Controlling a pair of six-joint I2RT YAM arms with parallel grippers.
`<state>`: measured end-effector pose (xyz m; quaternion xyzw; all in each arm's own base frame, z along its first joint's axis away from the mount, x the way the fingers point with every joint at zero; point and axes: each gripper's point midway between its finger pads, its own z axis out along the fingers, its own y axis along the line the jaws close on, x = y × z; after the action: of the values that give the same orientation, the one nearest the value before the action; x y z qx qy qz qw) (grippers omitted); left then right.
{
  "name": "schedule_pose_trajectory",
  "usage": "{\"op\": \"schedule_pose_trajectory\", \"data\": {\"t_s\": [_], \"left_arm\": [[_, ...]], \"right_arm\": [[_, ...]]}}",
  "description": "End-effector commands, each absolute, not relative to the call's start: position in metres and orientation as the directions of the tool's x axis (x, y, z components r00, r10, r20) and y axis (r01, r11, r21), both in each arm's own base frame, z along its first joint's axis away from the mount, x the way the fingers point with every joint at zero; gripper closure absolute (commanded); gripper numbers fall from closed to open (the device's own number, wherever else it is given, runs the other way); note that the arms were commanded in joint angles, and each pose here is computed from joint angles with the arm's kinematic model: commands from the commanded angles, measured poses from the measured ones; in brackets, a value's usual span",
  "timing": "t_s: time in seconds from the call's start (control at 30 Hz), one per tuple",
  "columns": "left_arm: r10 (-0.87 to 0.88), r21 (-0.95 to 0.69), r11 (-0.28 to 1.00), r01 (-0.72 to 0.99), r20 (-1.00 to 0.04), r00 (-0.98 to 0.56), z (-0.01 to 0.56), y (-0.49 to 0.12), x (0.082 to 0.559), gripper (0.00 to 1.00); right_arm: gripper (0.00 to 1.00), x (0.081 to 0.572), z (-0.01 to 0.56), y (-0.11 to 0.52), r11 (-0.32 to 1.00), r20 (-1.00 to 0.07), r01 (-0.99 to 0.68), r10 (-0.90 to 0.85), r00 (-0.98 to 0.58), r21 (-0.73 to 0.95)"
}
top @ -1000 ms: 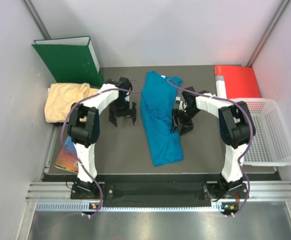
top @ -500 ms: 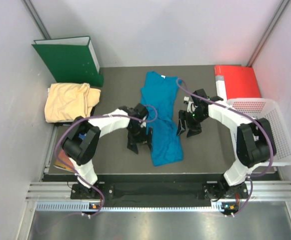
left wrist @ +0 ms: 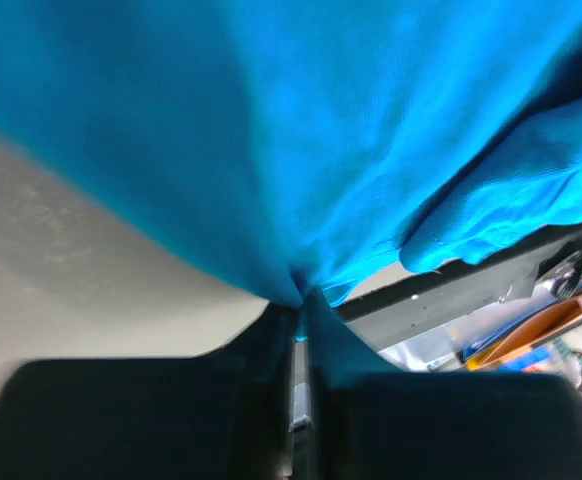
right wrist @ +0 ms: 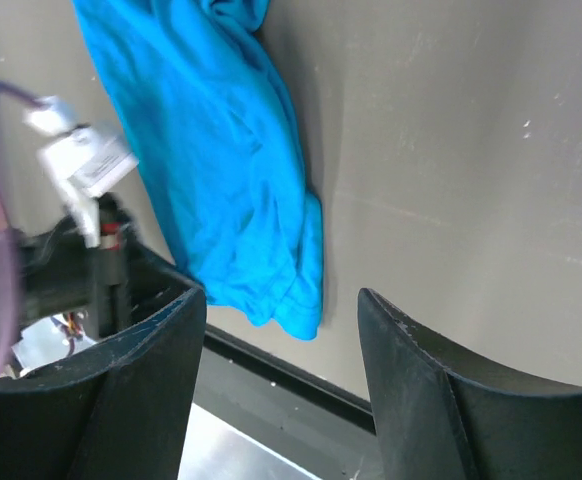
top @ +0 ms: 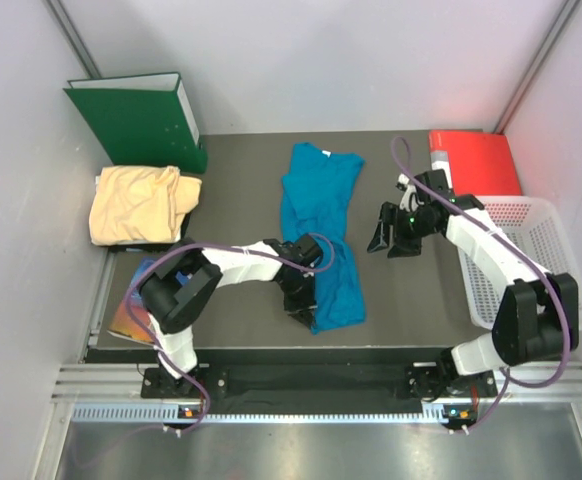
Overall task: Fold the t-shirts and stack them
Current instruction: Fold the tshirt
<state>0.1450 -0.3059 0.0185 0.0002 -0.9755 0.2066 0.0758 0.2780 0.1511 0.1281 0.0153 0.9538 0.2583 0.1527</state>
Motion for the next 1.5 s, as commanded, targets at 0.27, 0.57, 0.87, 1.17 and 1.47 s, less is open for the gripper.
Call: {"op": "schedule_pose_trajectory", "data": {"t_s": [0.27,0.57,0.87,1.17,1.47], "left_arm": [[-0.012,-0.254,0.966,-0.044,0.124,-0.992,0.028,-0.272,0.133,1.0],[0.011,-0.217,0.976,-0.02,0.142,-0.99,0.06,-0.239,0.107,1.0],[0.008,-0.208,0.978,-0.033,0.189,-0.982,0.049,-0.223,0.086,1.0],[-0.002,-0.204,0.978,-0.041,0.186,-0.983,0.044,-0.218,0.083,1.0],[-0.011,-0.212,0.976,-0.05,0.183,-0.983,0.042,-0.22,0.083,1.0]], "right_arm": [[0.38,0.188,0.094,0.148,0.824,-0.119,-0.006,0.074,-0.99,0.567],[0.41,0.139,0.068,0.157,0.783,-0.014,0.059,0.086,-0.996,0.62],[0.42,0.126,0.061,0.226,0.69,-0.037,0.001,0.04,-0.999,0.724],[0.44,0.111,0.052,0.273,0.634,-0.026,0.026,0.072,-0.997,0.773],[0.55,0.086,0.043,0.327,0.667,0.002,-0.027,-0.042,-0.999,0.745]]}}
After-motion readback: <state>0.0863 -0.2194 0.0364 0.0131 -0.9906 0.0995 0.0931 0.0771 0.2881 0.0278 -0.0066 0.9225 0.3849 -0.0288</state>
